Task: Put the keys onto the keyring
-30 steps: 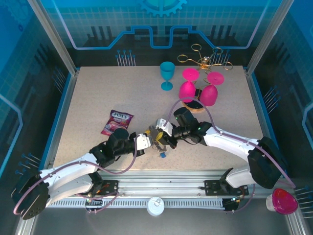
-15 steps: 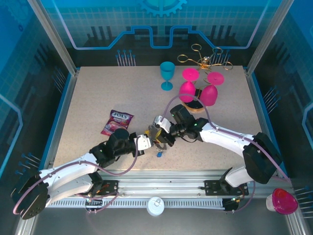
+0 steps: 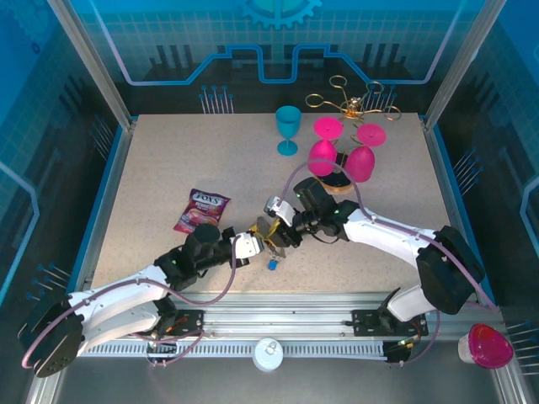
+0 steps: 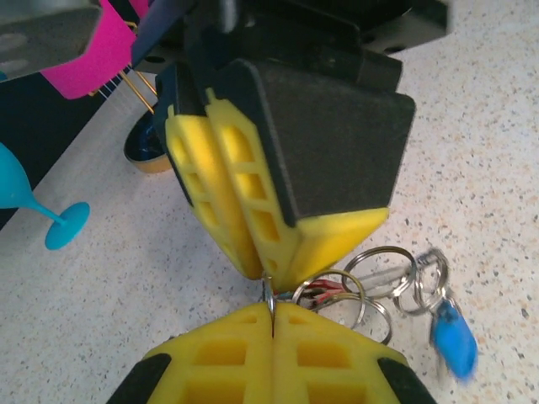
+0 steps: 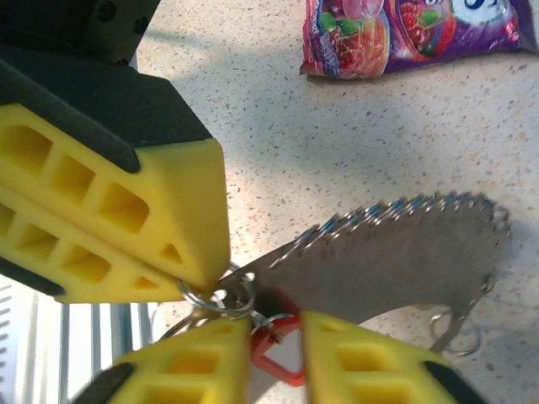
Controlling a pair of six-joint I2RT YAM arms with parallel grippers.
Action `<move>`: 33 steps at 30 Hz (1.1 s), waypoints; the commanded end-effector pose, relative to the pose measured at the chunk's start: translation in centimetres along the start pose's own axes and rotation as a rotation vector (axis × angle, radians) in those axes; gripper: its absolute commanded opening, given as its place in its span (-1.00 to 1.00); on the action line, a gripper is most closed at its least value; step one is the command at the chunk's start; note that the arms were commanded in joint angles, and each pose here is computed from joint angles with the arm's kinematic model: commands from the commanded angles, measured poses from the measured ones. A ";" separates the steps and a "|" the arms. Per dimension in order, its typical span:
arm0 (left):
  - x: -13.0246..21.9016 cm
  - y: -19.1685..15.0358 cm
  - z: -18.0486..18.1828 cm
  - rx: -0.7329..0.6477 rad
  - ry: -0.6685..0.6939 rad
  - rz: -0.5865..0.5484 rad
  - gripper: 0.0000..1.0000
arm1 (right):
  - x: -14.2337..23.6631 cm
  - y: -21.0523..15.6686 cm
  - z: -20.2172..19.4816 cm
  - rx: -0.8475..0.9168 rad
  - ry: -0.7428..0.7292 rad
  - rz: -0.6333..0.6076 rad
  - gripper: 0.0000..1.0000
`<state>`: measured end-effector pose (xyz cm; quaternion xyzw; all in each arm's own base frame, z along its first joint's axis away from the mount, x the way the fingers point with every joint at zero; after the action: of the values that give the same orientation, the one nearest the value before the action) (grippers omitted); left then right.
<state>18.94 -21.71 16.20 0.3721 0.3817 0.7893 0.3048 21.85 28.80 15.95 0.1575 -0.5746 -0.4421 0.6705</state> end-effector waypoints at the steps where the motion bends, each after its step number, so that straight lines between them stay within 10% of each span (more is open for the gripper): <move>1: 0.3 2.3 0.5 0.026 0.032 -0.132 -1.00 | 0.4 0.7 -0.1 0.004 0.017 -0.033 -0.41; 15: 0.7 1.3 0.3 0.271 0.083 -0.219 -1.00 | 2.1 0.3 0.3 0.207 -0.041 -0.237 -0.19; 33: 1.3 1.2 0.1 0.269 0.047 -0.252 -1.00 | 2.5 1.3 1.3 0.519 0.032 -0.257 -0.34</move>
<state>18.30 -21.26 16.45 0.3567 0.5238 0.7084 0.3108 21.36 26.97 18.34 0.3669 -0.6386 -0.3817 0.5585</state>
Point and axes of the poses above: each hand's point on the last joint's axis, 136 mm out from that joint toward the fingers, its own x axis back along the fingers, its own z axis along the line the jaws close on, y = z × x, the point moved 4 cm from there along x, back along the fingers, and after that the axes turned 1 degree about -x, right-handed, at the moved point
